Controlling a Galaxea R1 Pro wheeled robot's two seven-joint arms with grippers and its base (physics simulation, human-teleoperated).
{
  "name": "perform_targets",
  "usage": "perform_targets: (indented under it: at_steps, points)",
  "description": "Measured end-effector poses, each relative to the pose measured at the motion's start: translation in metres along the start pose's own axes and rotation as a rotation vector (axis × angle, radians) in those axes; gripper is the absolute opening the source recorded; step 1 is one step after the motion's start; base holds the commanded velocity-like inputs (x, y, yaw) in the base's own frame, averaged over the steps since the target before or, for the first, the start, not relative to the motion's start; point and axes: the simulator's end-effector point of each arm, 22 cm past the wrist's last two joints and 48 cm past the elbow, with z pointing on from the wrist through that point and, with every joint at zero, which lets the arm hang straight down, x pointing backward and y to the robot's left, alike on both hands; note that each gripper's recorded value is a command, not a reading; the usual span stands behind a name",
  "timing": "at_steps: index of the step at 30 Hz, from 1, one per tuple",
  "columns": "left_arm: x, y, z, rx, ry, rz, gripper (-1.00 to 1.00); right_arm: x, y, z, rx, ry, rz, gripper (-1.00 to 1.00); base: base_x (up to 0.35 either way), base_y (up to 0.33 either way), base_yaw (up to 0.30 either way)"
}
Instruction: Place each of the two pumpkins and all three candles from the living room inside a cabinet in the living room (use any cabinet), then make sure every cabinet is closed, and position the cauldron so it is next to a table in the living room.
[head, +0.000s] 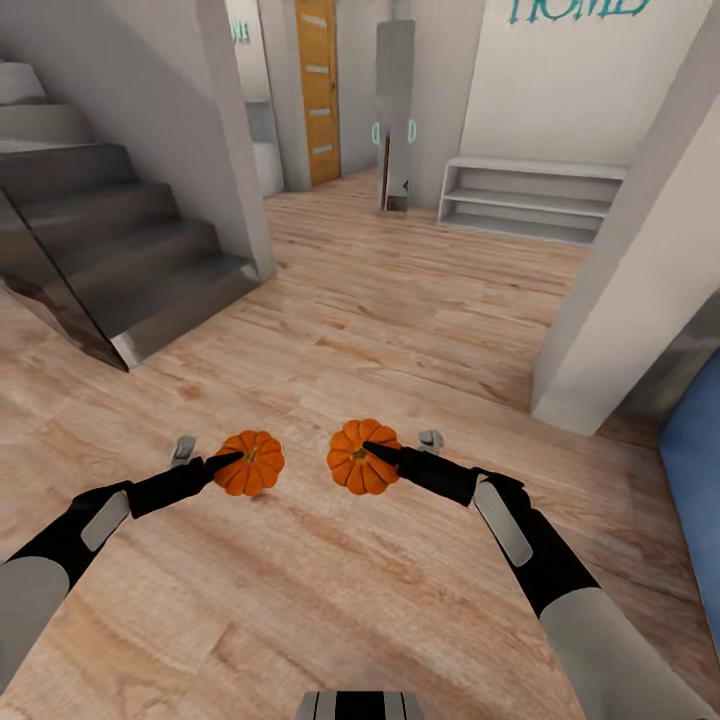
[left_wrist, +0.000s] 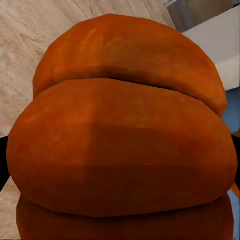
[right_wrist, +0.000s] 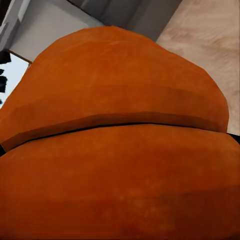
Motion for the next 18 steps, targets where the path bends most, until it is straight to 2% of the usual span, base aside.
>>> perform_targets:
  at_steps: [4,5,18]
  points:
    - [0.003,0.003,-0.006,-0.015,0.0,-0.018,-1.0,0.012,-0.023,-0.006,0.075,0.034,-0.036,-1.0,0.0,0.0,0.228]
    - [0.002,0.001,-0.007,-0.015,-0.001,-0.015,-1.0,0.012,-0.023,-0.007,0.078,0.036,-0.04,-1.0,0.0,0.0,0.221]
    - [-0.016,-0.024,-0.017,0.001,-0.027,0.023,-1.0,-0.004,0.003,-0.012,0.062,0.019,-0.085,-1.0,0.0,0.0,0.198]
